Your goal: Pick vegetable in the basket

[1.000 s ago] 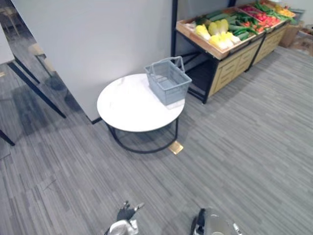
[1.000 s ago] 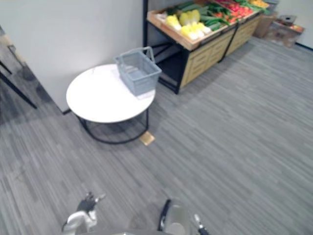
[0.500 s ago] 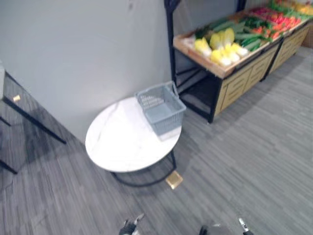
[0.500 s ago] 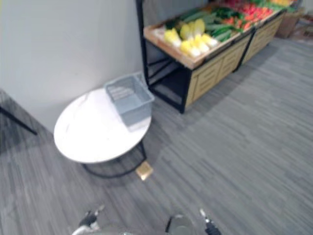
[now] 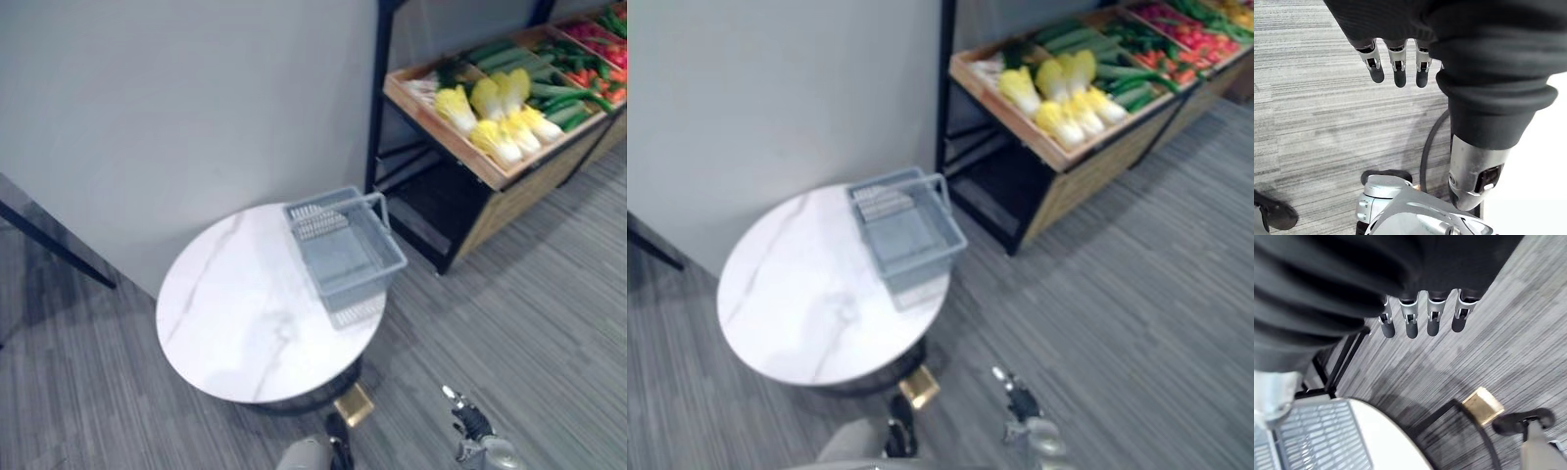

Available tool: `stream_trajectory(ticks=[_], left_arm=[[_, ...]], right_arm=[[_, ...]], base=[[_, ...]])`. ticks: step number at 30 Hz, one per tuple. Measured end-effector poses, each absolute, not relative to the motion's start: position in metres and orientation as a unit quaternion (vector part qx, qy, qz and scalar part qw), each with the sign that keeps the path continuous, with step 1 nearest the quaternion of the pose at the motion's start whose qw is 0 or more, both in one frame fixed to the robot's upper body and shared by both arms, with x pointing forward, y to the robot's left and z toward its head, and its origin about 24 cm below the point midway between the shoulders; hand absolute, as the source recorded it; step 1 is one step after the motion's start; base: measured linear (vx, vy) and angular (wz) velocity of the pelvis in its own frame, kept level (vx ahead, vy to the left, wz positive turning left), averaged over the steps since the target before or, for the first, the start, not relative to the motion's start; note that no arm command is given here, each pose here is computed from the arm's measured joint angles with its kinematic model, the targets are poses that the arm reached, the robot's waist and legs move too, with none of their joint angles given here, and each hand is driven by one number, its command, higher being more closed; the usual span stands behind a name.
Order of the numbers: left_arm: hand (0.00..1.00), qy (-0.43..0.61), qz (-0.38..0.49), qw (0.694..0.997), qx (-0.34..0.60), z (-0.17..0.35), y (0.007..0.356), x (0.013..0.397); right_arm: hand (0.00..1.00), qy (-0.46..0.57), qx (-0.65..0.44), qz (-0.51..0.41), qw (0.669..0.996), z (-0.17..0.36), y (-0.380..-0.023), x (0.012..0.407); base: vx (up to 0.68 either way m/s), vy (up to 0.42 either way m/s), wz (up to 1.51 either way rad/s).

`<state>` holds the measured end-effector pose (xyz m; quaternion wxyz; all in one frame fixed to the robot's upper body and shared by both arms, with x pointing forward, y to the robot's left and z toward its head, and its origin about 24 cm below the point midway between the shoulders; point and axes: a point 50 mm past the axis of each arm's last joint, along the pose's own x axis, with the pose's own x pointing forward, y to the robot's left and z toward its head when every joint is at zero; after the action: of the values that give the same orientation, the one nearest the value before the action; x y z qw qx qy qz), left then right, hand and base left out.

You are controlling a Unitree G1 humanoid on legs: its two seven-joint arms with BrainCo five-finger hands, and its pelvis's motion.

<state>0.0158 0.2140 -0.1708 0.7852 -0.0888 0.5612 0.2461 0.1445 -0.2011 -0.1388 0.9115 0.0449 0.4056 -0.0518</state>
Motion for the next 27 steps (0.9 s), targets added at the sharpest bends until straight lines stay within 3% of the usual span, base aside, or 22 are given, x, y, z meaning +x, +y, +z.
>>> stream_trajectory(ticks=[5,8,14,15,17,22,27], left_arm=[[0.0,0.567,0.219,0.792,-0.059,-0.17,0.219,0.021],[0.0,0.53,0.211,0.82,-0.053,-0.165,0.22,0.05],[0.0,0.508,0.236,0.825,-0.078,-0.163,0.221,0.061],[0.0,0.518,0.295,0.793,-0.126,-0.167,0.219,0.039],[0.0,0.527,0.304,0.779,-0.15,-0.171,0.207,0.032],[0.0,0.536,0.327,0.76,-0.166,-0.173,0.205,0.017],[0.0,0.559,0.32,0.752,-0.138,-0.173,0.205,0.001]], right_arm=[[0.0,0.428,0.051,-0.038,0.902,-0.146,-0.191,0.129],[0.0,0.43,0.055,-0.044,0.9,-0.146,-0.191,0.127],[0.0,0.448,0.082,-0.069,0.888,-0.153,-0.188,0.116],[0.0,0.466,0.098,-0.097,0.874,-0.157,-0.193,0.105],[0.0,0.462,0.086,-0.103,0.877,-0.155,-0.205,0.113],[0.0,0.461,0.095,-0.131,0.872,-0.154,-0.213,0.115],[0.0,0.427,0.083,-0.23,0.87,-0.141,-0.261,0.118]], base=[[0.41,0.063,0.68],[0.28,-0.119,1.01],[0.29,-0.455,1.22],[0.56,-1.086,1.92],[0.37,-0.741,1.12],[0.05,-0.237,0.71],[-0.08,-0.026,0.45]])
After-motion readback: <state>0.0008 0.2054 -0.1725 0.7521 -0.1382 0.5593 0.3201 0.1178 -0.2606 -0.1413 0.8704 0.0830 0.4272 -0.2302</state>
